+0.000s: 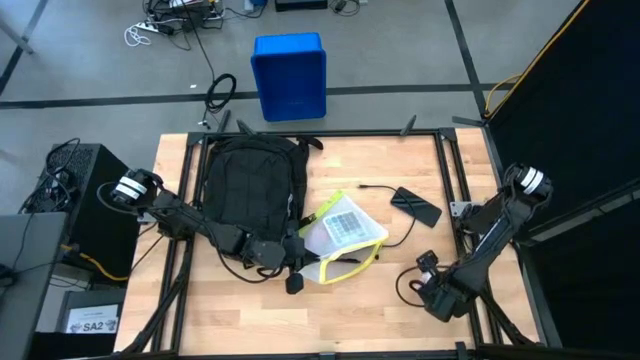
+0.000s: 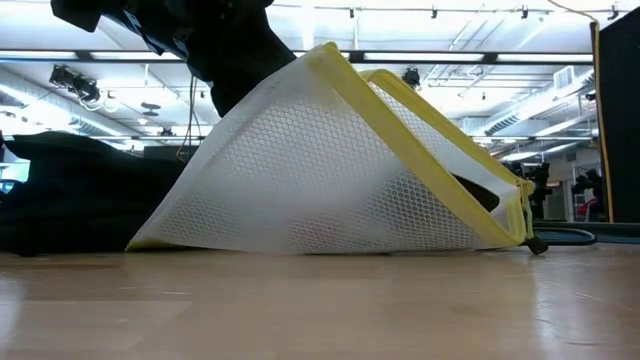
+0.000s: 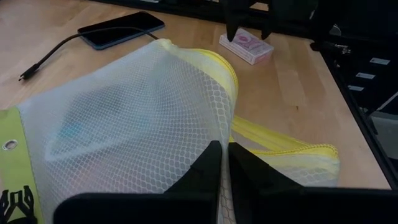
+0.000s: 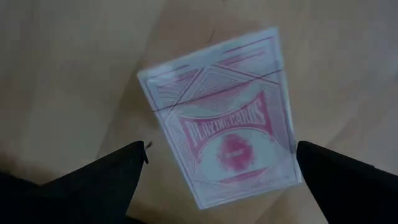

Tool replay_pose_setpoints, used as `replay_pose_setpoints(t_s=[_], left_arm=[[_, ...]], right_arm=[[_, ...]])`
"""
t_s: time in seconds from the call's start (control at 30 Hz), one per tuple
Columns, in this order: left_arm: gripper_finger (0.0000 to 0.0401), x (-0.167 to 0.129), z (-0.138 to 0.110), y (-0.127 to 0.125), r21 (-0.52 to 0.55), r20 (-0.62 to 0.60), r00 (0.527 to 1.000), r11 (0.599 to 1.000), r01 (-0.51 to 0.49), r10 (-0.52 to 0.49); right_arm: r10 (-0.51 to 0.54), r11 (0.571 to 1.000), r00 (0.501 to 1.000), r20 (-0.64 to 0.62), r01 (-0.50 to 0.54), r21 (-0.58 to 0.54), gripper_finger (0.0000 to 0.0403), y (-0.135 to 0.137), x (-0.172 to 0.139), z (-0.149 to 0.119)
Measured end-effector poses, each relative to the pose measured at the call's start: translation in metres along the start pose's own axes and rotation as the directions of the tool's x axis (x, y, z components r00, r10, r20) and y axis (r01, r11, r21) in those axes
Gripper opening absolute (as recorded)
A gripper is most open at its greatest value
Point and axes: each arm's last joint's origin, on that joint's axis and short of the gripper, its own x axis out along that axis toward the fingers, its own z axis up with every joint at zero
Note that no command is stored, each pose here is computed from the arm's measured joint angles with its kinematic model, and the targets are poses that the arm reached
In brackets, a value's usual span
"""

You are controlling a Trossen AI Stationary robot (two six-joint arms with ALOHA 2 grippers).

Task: Unpack backpack
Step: Put the game card into the white zip bag

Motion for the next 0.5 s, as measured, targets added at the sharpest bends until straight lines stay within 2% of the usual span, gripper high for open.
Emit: replay_pose_setpoints(t_s=[0.1, 0.27, 0.4, 0.5], left_arm=[[0.0, 0.0, 0.0, 0.0, 0.0, 0.0, 1.0, 1.0, 0.0, 0.0], [0.0, 0.0, 0.0, 0.0, -0.001, 0.001, 1.0, 1.0, 0.001, -0.001], [0.0, 0.0, 0.0, 0.0, 0.0, -0.001, 1.0, 1.0, 0.002, -0.002], [0.0, 0.0, 0.0, 0.0, 0.001, -0.001, 1.0, 1.0, 0.003, -0.003]], right_arm=[[-0.057, 0.998, 0.998, -0.03, 0.056, -0.028, 0.0399, 0.001, 0.011, 0.003], [-0.058, 0.997, 0.995, -0.076, 0.055, -0.047, 0.039, 0.0, 0.021, 0.008], [0.011, 0.999, 0.994, -0.112, -0.006, 0.037, 0.0363, -0.008, 0.026, 0.012], [0.082, 0.993, 0.991, -0.11, -0.072, 0.097, 0.032, -0.014, 0.027, 0.016]])
